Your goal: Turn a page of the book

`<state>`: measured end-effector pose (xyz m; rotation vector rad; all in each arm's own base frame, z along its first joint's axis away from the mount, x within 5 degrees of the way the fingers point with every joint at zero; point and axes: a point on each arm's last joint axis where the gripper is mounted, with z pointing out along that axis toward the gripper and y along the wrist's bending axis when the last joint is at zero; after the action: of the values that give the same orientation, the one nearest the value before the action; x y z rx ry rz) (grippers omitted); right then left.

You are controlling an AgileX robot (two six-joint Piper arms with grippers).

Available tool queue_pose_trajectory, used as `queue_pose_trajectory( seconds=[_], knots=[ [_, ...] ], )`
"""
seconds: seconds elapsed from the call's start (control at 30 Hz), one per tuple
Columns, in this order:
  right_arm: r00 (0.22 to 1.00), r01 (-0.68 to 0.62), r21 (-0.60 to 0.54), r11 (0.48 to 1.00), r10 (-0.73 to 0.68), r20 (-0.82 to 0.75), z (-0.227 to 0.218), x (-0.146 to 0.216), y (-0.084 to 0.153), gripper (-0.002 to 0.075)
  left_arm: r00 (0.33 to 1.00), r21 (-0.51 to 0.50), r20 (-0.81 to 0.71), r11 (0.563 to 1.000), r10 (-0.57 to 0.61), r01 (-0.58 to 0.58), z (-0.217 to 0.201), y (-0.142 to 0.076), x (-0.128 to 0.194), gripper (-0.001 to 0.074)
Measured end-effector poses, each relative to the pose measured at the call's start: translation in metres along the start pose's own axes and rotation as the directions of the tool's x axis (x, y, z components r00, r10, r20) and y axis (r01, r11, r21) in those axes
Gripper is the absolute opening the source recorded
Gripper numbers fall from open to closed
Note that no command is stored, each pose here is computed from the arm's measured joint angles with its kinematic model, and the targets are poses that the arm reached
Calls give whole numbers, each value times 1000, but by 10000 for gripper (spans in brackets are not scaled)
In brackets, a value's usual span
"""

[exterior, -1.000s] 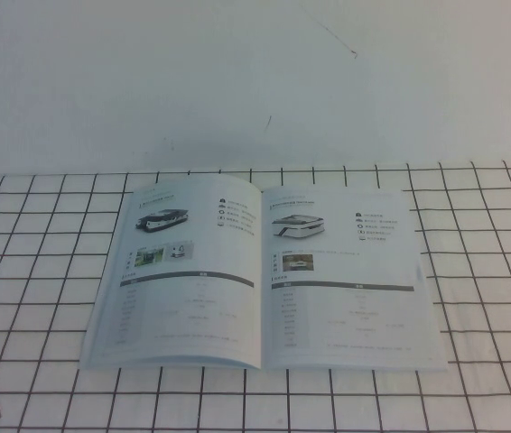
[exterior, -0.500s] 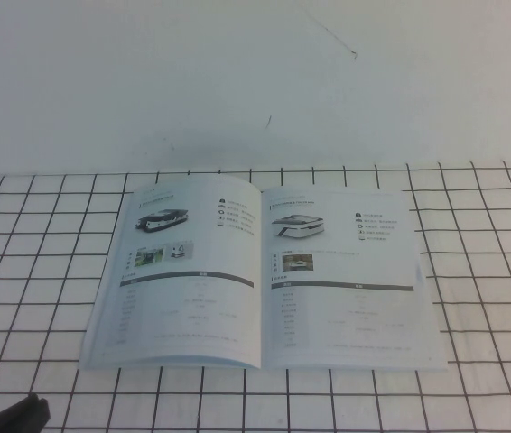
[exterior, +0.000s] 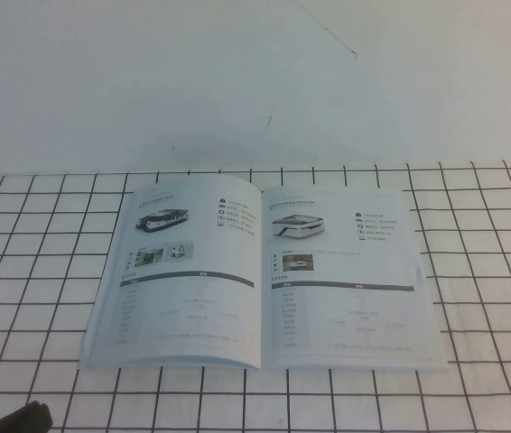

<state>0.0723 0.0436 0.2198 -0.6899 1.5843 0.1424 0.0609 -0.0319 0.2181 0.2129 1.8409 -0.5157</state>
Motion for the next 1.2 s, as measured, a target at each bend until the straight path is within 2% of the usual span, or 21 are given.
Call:
queue_pose_trajectory(
  seconds=[0.33, 0.63, 0.77, 0.87, 1.2],
  knots=[
    [1000, -15, -29, 999, 14, -24, 1, 10, 5, -1, 1000, -15, 23, 1000, -10, 10, -3, 1, -1, -3],
    [1000, -15, -29, 999, 14, -24, 1, 10, 5, -1, 991, -244, 119, 966, -55, 82, -13, 20, 20, -4],
    [1000, -16, -31, 999, 15, -23, 1, 10, 6, -1, 989, -344, 99, 929, -106, 134, -8, 30, 39, -3],
    [1000, -17, -31, 999, 16, -23, 1, 10, 6, -1, 989, -381, 77, 913, -126, 146, -9, 32, 43, -3],
    [1000, -18, -33, 999, 18, -23, 1, 11, 6, -1, 995, -395, 60, 914, -80, 97, -9, 32, 43, -3]
  ],
)
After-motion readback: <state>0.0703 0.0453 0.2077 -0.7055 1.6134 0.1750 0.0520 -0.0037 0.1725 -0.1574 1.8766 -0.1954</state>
